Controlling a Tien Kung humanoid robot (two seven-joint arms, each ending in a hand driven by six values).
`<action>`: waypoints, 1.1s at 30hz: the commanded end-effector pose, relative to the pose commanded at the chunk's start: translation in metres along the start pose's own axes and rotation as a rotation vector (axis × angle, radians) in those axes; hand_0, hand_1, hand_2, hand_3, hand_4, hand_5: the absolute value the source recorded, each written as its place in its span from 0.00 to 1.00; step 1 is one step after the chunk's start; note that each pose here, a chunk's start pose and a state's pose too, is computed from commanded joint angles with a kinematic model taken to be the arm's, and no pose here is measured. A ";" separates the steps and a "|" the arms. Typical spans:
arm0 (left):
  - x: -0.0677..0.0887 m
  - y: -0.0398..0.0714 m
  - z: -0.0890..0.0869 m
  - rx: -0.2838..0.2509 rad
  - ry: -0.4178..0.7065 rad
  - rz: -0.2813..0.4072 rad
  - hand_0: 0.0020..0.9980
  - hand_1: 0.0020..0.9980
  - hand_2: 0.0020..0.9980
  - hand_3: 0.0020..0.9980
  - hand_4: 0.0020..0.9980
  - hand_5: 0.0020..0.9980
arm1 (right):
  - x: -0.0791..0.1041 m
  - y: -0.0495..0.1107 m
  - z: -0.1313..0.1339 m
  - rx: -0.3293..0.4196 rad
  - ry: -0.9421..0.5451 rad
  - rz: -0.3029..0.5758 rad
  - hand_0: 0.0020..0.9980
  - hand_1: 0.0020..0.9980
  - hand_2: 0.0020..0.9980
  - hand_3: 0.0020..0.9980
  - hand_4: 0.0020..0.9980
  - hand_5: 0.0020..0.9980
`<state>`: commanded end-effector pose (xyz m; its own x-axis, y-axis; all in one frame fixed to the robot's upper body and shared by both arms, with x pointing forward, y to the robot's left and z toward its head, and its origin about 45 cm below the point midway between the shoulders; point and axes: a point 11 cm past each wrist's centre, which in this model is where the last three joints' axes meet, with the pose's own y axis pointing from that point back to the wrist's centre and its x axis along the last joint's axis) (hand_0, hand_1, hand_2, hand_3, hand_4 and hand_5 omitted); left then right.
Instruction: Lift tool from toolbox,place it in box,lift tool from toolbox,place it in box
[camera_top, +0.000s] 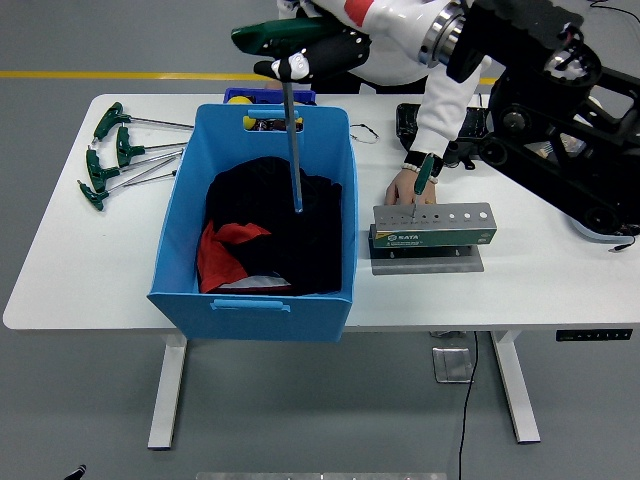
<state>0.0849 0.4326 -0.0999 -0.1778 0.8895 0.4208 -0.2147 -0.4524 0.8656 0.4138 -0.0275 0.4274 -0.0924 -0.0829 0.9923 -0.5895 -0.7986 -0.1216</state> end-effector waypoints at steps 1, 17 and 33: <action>0.000 0.000 0.000 -0.001 -0.001 0.000 0.81 0.85 0.82 0.73 0.75 0.66 | -0.006 -0.002 -0.006 0.016 0.009 -0.018 0.00 0.00 0.00 0.00 0.87 0.72; 0.003 -0.001 0.006 -0.011 -0.007 0.012 0.81 0.85 0.82 0.73 0.75 0.67 | -0.069 -0.011 -0.031 0.094 0.037 -0.209 0.37 0.17 0.28 0.38 0.92 0.67; 0.002 0.000 0.008 -0.013 0.004 0.027 0.81 0.85 0.81 0.72 0.74 0.66 | -0.091 -0.007 -0.010 0.035 0.034 -0.271 0.53 0.42 0.53 0.50 0.93 0.66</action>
<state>0.0923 0.4348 -0.0971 -0.1874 0.8770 0.4425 -0.2219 -0.4767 0.8506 0.4184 -0.0082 0.3381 0.0376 0.1565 0.9870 -0.5684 -0.8090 0.1499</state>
